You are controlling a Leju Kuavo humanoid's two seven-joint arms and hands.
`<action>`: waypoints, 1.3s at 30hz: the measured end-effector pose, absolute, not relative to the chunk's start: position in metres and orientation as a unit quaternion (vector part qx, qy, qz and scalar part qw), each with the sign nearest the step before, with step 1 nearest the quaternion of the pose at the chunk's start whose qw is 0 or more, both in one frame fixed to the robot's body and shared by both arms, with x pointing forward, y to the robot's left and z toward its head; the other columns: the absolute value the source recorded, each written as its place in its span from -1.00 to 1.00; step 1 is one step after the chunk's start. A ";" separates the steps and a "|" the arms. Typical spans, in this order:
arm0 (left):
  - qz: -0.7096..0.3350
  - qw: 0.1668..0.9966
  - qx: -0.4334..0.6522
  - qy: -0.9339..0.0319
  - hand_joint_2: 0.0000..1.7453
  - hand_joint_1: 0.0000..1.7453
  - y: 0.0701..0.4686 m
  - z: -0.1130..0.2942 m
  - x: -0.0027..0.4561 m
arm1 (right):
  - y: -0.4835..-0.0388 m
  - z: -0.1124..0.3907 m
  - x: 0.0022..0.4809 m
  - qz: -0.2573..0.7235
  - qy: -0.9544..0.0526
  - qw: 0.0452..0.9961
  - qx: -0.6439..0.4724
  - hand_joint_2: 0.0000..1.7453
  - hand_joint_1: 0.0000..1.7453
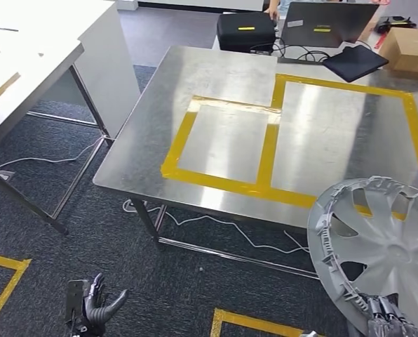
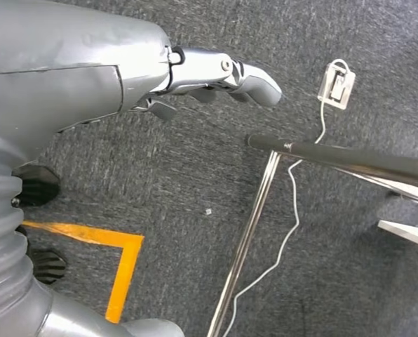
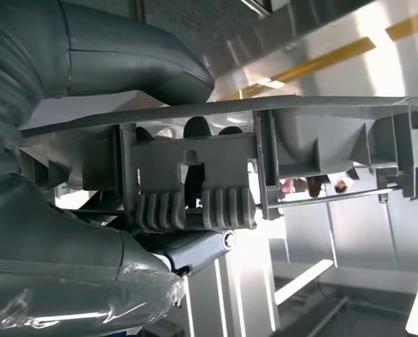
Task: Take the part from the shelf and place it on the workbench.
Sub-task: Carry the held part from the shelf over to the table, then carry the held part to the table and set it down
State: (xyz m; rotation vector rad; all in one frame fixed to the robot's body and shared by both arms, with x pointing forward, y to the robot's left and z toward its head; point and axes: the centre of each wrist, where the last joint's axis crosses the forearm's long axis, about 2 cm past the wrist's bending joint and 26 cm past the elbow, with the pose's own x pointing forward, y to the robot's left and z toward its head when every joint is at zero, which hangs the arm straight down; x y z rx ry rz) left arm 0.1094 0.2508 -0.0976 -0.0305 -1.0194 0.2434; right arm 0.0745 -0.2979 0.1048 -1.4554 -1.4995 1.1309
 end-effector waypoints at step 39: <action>0.116 0.865 -0.008 -0.488 1.00 -1.00 0.252 -0.097 0.111 | -0.290 0.109 0.113 0.436 -0.552 0.416 -0.577 1.00 1.00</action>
